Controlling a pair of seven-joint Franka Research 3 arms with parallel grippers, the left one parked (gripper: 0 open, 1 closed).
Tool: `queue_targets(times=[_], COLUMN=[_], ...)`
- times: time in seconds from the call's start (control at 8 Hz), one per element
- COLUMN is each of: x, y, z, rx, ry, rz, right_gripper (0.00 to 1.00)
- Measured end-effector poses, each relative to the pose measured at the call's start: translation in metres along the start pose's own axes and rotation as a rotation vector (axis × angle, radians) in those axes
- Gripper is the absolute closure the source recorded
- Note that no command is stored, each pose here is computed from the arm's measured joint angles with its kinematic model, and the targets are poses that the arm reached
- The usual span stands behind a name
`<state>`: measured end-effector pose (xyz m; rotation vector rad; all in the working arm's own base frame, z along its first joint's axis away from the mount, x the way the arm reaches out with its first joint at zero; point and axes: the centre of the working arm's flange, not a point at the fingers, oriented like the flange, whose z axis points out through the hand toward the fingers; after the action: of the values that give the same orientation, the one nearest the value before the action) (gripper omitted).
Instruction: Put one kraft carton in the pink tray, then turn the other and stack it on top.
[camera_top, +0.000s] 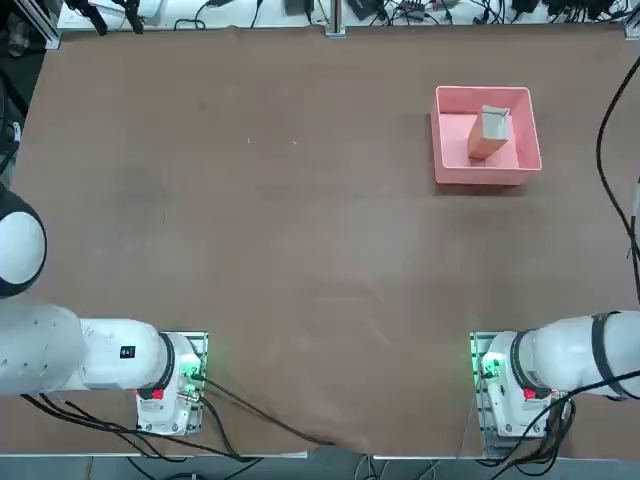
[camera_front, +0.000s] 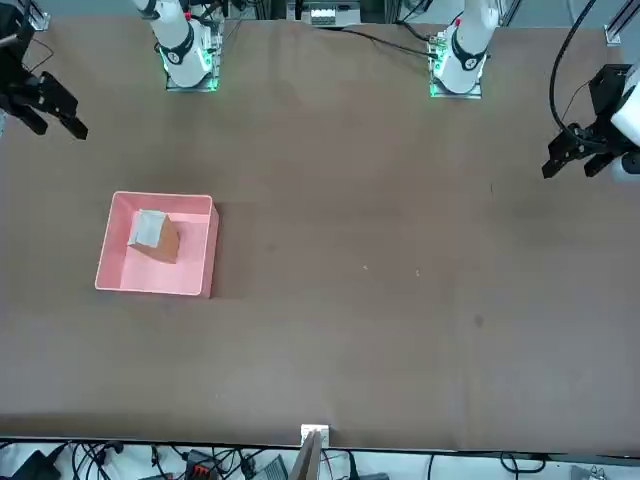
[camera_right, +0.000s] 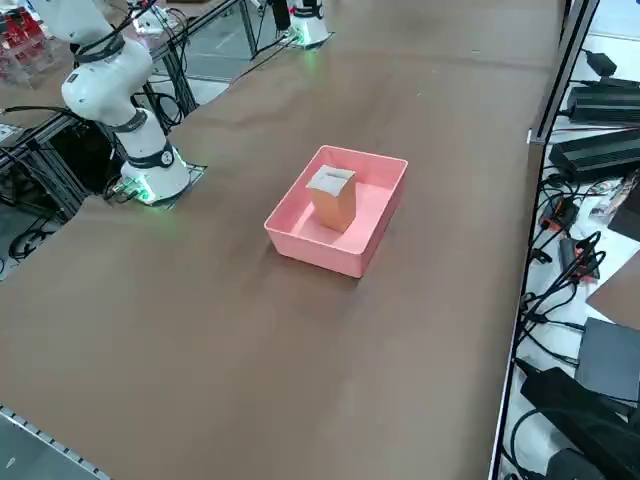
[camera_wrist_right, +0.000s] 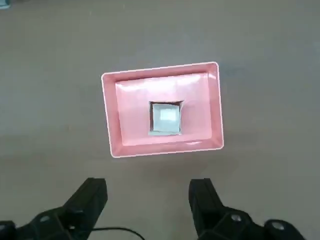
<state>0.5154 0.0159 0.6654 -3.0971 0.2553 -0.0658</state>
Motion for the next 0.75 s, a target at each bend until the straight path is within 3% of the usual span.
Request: queue_targets(times=[0.5,0.75], x=[0.0022,0.0033], y=[-0.0002,-0.0002], z=[0.0040,0.0083], rx=[-0.005,-0.015], ry=[-0.007,-0.021], rz=[0.063,0.007], right_gripper=[0.00,0.00])
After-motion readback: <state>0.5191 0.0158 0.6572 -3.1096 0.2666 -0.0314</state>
